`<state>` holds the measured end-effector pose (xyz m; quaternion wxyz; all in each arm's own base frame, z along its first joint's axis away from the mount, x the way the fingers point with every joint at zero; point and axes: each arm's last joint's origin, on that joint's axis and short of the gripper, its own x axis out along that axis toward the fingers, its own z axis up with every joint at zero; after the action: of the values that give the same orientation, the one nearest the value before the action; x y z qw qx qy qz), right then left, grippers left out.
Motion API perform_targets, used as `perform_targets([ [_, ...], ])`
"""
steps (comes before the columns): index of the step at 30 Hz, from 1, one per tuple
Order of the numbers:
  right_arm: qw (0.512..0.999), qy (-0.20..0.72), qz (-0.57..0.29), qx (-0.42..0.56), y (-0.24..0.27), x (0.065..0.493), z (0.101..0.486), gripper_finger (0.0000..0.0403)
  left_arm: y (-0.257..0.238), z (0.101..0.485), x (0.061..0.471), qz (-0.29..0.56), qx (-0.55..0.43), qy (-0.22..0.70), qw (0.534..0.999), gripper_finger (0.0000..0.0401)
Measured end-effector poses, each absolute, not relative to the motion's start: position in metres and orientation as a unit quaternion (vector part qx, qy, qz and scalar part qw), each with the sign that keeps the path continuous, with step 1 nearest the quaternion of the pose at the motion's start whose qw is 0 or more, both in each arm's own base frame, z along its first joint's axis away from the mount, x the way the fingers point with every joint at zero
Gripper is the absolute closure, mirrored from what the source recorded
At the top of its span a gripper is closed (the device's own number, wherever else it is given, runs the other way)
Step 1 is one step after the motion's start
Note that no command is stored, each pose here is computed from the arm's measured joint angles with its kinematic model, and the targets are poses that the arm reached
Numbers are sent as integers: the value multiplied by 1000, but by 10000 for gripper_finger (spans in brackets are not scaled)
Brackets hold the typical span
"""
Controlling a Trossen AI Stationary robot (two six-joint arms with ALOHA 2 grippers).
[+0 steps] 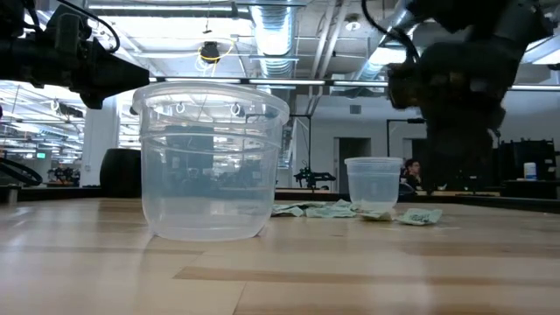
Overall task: Pick and place Stevia / Truvia into bins
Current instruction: Put the stevia packet into the top transparent container
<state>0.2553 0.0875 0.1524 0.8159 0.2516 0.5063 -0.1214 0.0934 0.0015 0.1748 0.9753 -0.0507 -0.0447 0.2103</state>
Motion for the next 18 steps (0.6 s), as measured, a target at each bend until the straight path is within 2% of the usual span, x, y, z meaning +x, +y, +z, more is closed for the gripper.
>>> perform_targets([
  [10,798,534,-122,251,92,263,127,324,1,175,94,210,-50,-44,975,297],
  [18,801,526,-111,265,94,263,133,264,1,175,94,210,-50,-44,975,297],
])
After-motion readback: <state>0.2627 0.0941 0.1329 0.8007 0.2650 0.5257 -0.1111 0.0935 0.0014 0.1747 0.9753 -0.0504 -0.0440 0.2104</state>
